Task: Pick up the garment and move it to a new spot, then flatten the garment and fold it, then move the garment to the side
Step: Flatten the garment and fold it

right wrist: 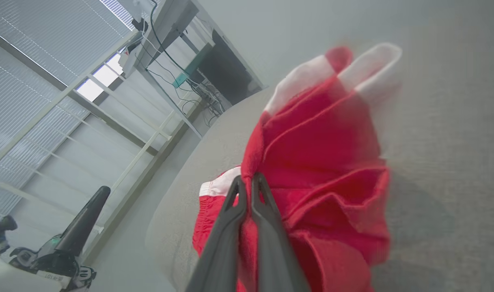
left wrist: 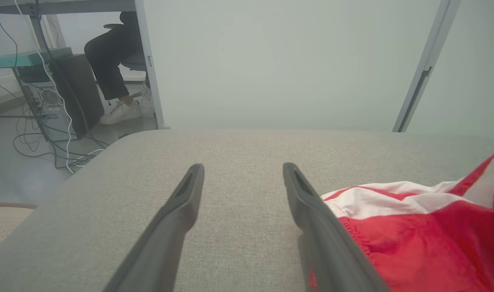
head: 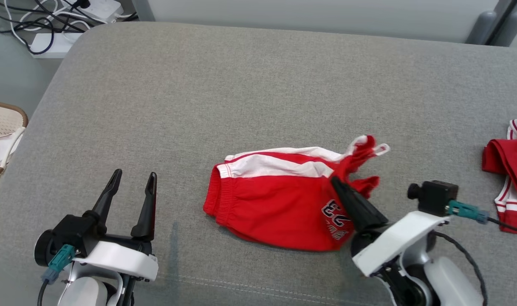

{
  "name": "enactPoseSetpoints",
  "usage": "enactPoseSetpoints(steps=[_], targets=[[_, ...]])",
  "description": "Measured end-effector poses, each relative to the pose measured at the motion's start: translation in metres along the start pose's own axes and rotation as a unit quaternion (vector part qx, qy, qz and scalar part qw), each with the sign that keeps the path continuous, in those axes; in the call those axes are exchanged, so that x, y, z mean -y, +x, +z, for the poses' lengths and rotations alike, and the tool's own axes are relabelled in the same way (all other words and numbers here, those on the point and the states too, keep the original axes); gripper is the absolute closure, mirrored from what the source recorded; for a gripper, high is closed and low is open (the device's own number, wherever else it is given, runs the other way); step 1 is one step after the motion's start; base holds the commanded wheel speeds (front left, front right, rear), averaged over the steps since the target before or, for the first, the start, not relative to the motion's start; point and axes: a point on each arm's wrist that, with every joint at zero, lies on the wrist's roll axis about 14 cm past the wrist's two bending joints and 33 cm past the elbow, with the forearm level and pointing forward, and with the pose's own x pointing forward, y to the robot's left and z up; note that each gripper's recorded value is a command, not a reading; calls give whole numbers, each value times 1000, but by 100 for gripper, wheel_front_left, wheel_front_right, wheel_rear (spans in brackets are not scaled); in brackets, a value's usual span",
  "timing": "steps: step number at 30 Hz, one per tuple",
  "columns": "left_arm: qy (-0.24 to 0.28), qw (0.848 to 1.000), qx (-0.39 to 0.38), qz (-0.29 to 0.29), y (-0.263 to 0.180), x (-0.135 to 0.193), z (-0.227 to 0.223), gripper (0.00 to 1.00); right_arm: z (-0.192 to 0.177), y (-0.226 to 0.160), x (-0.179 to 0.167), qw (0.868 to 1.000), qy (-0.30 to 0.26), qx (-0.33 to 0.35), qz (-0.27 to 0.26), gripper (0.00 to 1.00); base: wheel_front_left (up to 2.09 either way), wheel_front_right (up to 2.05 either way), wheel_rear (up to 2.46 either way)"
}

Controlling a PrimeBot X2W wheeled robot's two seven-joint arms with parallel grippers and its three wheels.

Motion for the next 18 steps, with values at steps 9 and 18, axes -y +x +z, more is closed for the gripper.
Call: enactPoseSetpoints(steps=[9,18], targets=[[-1,1000,14,13,0,-7,9,0,-30,40,-84,991,-35,-53,122,100,0,0,0],[-3,999,24,42,-7,-23,17,0,-78,68,-102,975,-82,-125,163,100,0,0,0]])
